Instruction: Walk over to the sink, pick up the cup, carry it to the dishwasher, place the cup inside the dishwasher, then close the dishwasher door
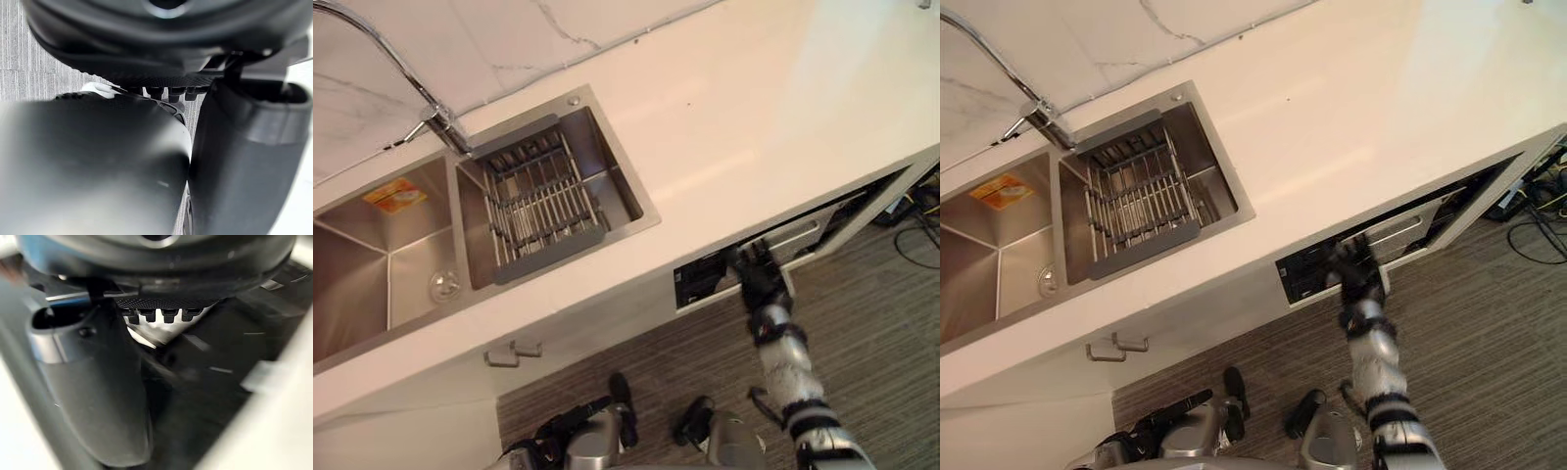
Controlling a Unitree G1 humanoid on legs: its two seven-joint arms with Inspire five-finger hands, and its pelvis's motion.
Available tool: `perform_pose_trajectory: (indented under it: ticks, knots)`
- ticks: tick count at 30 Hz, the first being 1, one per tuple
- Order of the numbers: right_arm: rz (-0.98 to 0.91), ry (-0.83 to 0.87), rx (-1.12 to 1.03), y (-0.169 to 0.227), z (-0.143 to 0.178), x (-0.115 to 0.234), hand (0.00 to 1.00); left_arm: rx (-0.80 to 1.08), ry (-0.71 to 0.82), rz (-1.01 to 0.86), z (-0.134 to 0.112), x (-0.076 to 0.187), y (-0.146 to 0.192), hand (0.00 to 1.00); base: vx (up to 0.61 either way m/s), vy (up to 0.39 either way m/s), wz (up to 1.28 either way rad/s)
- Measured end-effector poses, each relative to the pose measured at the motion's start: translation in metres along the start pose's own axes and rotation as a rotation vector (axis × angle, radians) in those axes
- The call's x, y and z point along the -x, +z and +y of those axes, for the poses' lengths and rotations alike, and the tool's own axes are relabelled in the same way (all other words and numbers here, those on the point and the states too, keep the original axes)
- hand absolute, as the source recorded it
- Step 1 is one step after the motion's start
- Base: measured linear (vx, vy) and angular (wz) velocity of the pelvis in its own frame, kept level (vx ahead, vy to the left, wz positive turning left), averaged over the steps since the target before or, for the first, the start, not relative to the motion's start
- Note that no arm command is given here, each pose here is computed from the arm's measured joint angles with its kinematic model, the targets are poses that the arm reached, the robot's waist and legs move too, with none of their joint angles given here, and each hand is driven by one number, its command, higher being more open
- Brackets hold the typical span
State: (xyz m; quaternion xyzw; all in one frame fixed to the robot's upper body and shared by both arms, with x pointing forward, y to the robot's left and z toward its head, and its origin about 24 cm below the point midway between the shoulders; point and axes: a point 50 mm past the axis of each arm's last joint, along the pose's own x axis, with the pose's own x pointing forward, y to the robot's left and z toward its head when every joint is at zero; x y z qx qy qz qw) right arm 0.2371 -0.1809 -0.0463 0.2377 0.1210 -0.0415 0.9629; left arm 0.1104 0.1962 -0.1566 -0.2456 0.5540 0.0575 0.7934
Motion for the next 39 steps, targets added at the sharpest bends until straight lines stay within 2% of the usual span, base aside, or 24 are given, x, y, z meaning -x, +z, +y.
perform_pose_trajectory:
  ticks: [2, 4, 6, 11, 17, 20, 24, 27, 29, 32, 39]
  knots:
    - [0.088, -0.02, -0.028, -0.033, 0.003, 0.021, 1.0, 0.016, 0.025, -0.004, 0.001, 0.0, 0.002, 1.0, 0.1, 0.045, -0.2]
    - [0.136, -0.04, -0.013, -0.045, -0.002, 0.032, 1.0, 0.047, 0.039, -0.01, 0.005, 0.002, 0.004, 1.0, 0.06, 0.067, -0.27]
    - [0.206, -0.082, 0.02, -0.058, -0.014, 0.043, 1.0, 0.1, 0.071, -0.005, 0.014, 0.004, 0.0, 1.0, 0.03, 0.083, -0.23]
    - [0.427, -0.323, -0.006, -0.095, -0.064, 0.085, 1.0, 0.235, 0.12, -0.023, 0.028, 0.01, -0.009, 1.0, -0.02, 0.074, -0.22]
    - [0.53, -0.428, 0.036, -0.104, -0.086, 0.104, 1.0, 0.52, 0.13, -0.094, 0.042, 0.018, -0.021, 1.0, -0.05, 0.054, -0.32]
    - [0.575, -0.44, 0.115, -0.103, -0.094, 0.103, 1.0, 0.492, 0.12, -0.094, 0.04, 0.017, -0.02, 1.0, -0.07, 0.089, -0.06]
    - [0.602, -0.497, 0.108, -0.108, -0.091, 0.104, 1.0, 0.446, 0.134, -0.056, 0.04, 0.017, -0.027, 1.0, 0.03, 0.171, -0.09]
    - [0.629, -0.607, -0.024, -0.111, -0.099, 0.111, 1.0, 0.336, 0.141, 0.022, 0.034, 0.014, -0.035, 1.0, 0.14, 0.191, 0.19]
    - [0.628, -0.73, -0.223, -0.119, -0.108, 0.132, 1.0, 0.313, 0.125, 0.084, 0.033, 0.014, -0.046, 1.0, 0.22, 0.156, 0.35]
    - [0.648, -0.784, -0.288, -0.125, -0.112, 0.147, 1.0, 0.317, 0.124, 0.121, 0.036, 0.016, -0.053, 1.0, 0.28, 0.105, 0.77]
    - [0.634, -0.726, -0.341, -0.131, -0.1, 0.139, 1.0, 0.297, 0.16, 0.147, 0.048, 0.022, -0.053, 1.0, 0.22, -0.073, 0.87]
